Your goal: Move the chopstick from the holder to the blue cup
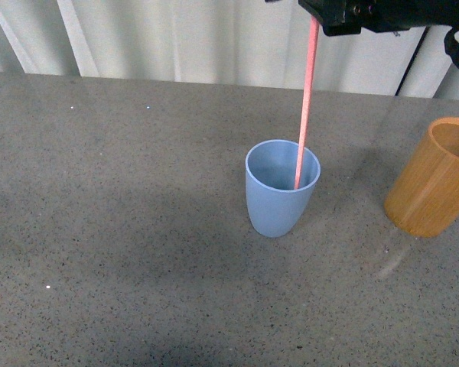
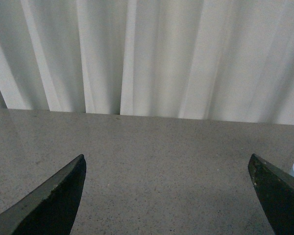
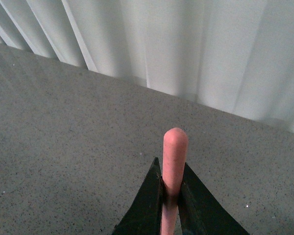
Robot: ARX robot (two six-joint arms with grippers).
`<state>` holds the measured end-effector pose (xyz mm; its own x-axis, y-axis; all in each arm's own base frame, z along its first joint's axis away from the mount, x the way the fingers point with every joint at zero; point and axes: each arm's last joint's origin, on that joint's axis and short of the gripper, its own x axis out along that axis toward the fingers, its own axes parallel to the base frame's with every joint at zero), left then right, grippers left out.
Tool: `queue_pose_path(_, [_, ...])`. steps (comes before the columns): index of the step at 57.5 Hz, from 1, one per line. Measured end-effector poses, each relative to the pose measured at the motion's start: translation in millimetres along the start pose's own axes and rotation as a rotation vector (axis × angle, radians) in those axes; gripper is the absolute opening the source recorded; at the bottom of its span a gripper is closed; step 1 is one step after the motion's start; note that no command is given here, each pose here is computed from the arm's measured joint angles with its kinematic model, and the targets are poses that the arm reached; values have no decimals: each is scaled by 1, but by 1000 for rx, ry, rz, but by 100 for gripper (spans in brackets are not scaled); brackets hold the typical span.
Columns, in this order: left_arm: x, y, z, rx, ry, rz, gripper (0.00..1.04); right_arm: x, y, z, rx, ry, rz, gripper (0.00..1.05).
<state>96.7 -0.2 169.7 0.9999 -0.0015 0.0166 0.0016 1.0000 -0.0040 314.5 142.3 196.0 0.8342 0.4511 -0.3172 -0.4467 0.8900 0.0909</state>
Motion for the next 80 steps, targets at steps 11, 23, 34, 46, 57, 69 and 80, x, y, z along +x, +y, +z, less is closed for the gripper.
queue_pose_path(11, [0, 0, 0, 0, 0, 0, 98, 8, -5, -9, 6, 18, -10, 4])
queue_pose_path(23, [0, 0, 0, 0, 0, 0, 98, 14, -3, -17, 8, 32, -5, 4])
queue_pose_path(34, [0, 0, 0, 0, 0, 0, 98, 17, 1, -20, 6, 44, 4, 8])
queue_pose_path(46, [0, 0, 0, 0, 0, 0, 98, 17, 5, -21, 12, 44, 5, 42])
queue_pose_path(57, [0, 0, 0, 0, 0, 0, 98, 14, 9, -17, 15, 40, -4, 74])
queue_pose_path(69, [0, 0, 0, 0, 0, 0, 98, 2, 11, -1, 11, -5, -26, 95])
queue_pose_path(80, [0, 0, 0, 0, 0, 0, 98, -19, 6, 15, -23, -38, -154, 95])
